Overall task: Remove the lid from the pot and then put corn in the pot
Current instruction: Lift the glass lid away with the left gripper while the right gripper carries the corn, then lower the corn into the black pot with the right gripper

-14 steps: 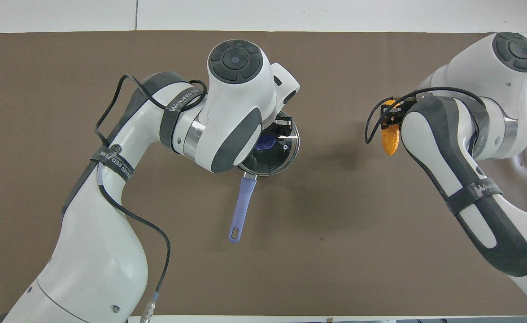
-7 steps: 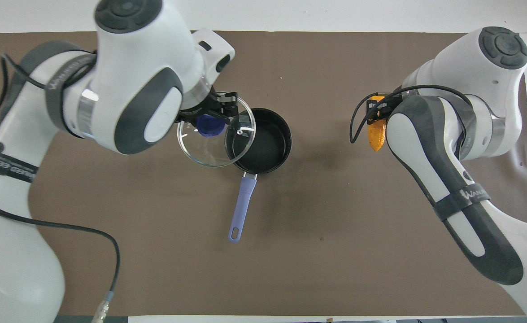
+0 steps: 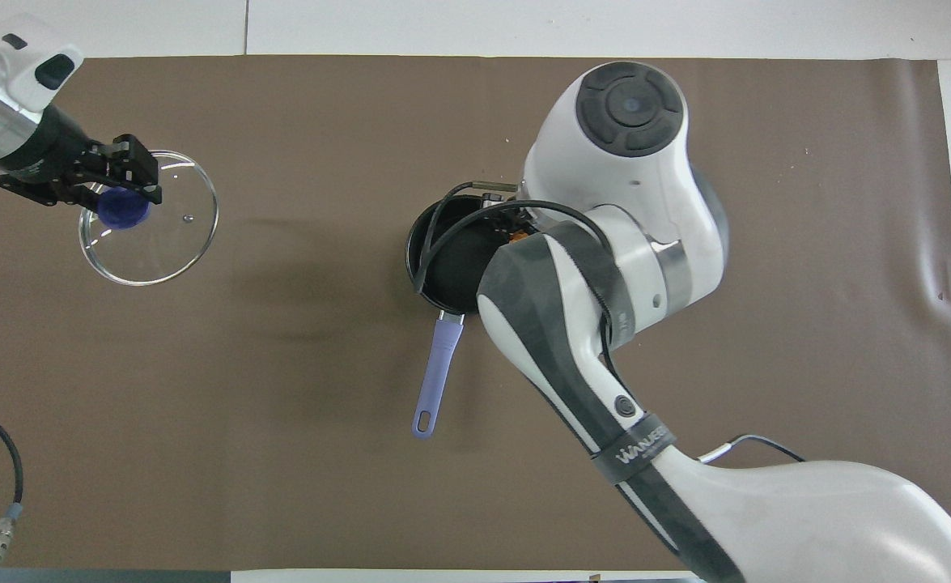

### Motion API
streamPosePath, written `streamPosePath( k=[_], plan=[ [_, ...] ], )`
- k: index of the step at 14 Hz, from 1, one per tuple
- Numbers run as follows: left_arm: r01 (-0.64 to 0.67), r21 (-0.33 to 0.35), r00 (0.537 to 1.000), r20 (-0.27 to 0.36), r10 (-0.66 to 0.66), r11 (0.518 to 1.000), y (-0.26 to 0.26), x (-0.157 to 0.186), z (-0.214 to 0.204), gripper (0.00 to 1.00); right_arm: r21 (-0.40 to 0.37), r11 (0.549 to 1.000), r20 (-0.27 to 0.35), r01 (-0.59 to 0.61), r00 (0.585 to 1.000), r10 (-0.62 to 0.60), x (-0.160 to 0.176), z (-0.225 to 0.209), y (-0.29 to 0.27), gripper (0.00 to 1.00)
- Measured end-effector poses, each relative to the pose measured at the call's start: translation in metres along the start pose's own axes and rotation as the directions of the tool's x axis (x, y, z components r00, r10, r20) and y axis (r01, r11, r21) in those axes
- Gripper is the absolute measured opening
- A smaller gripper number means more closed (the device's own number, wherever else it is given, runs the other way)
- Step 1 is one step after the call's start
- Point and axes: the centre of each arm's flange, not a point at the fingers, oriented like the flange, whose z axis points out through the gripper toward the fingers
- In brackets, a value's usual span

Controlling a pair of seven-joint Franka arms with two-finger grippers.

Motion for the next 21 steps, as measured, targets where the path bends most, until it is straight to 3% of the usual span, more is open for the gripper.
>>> streamPosePath(
  k=[3, 7, 13, 17, 19, 20, 21],
  plan=[
    [0.0, 0.002, 1.0, -0.021, 0.0, 1.0, -0.094, -0.001, 0.069, 0.68, 0.001, 1.0, -0.018, -0.021, 1.0, 0.021, -0.002, 0.038, -0.037, 0.41],
    [0.018, 0.001, 1.0, 0.0, -0.018, 1.0, -0.113, -0.014, 0.143, 0.68, 0.002, 1.0, -0.023, -0.009, 1.0, 0.009, -0.005, 0.062, -0.045, 0.41],
    [0.018, 0.004, 1.0, -0.001, -0.018, 1.0, -0.113, -0.024, 0.173, 0.68, -0.005, 1.0, -0.024, 0.005, 1.0, -0.005, -0.02, 0.104, -0.045, 0.41],
    [0.005, 0.011, 1.0, -0.01, -0.004, 1.0, -0.112, -0.027, 0.173, 0.68, -0.011, 1.0, -0.022, 0.0, 1.0, -0.001, -0.021, 0.109, -0.039, 0.41],
    [-0.014, 0.02, 1.0, -0.011, 0.014, 1.0, -0.109, -0.027, 0.172, 0.85, -0.008, 1.0, -0.024, 0.001, 1.0, -0.001, -0.021, 0.106, -0.04, 0.46],
    [-0.021, 0.021, 1.0, -0.017, 0.021, 1.0, -0.106, -0.026, 0.169, 0.98, -0.006, 1.0, -0.027, 0.003, 1.0, -0.003, -0.022, 0.103, -0.04, 0.57],
    [-0.029, 0.023, 0.999, -0.024, 0.03, 0.999, -0.103, -0.026, 0.16, 1.0, -0.01, 1.0, -0.031, 0.006, 1.0, -0.007, -0.021, 0.097, -0.041, 0.67]
  ],
)
